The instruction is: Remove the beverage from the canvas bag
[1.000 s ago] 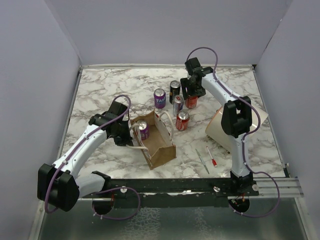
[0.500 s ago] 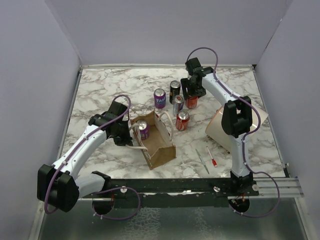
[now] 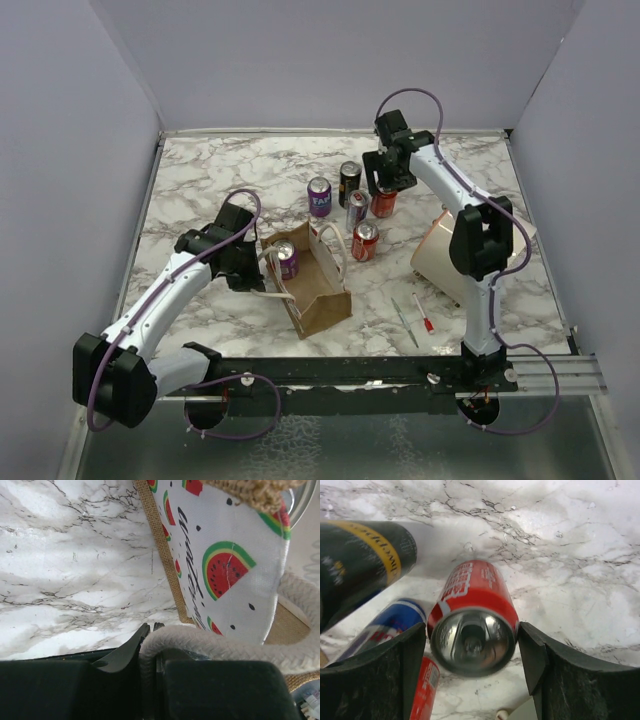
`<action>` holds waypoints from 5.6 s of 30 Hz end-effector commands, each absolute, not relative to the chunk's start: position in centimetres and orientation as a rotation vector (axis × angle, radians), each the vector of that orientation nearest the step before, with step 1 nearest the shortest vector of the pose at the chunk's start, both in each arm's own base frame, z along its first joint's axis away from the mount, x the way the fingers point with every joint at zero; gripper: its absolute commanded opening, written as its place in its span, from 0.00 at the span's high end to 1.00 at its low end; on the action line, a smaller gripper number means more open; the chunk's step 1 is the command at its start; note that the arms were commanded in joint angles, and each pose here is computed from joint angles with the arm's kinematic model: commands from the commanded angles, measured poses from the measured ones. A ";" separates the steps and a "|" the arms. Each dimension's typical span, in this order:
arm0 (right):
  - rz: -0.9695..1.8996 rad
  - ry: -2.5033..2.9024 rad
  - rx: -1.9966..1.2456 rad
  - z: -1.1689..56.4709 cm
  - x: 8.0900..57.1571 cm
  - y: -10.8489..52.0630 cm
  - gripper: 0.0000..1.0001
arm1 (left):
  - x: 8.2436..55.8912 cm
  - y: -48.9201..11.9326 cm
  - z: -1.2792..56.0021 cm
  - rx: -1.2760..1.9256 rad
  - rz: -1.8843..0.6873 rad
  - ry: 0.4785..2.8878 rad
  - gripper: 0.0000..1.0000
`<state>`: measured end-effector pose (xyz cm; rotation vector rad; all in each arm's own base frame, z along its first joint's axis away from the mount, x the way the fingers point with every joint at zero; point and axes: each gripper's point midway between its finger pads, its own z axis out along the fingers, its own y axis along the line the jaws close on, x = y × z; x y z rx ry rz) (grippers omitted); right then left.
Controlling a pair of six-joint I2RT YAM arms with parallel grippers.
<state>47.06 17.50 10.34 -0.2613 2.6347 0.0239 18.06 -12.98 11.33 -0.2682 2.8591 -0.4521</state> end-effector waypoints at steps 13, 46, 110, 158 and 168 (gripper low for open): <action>0.329 2.441 -0.367 20.5 39.2 18.1 0.29 | 17.3 -13.2 12.1 -0.269 -0.533 2.783 1.00; 0.636 2.314 -0.950 22.3 22.3 40.2 0.39 | 15.0 -13.1 11.9 -0.396 -0.632 2.720 1.00; 0.576 2.025 -0.876 14.3 29.0 45.3 0.15 | 13.8 -12.3 12.1 -0.440 -0.589 2.755 1.00; 0.645 1.743 -1.028 16.0 30.6 48.0 0.73 | 14.7 -12.5 12.2 -0.423 -0.577 2.751 1.00; 0.644 1.664 -0.937 24.8 29.9 45.5 0.97 | 15.1 -12.9 11.8 -0.393 -0.590 2.760 1.00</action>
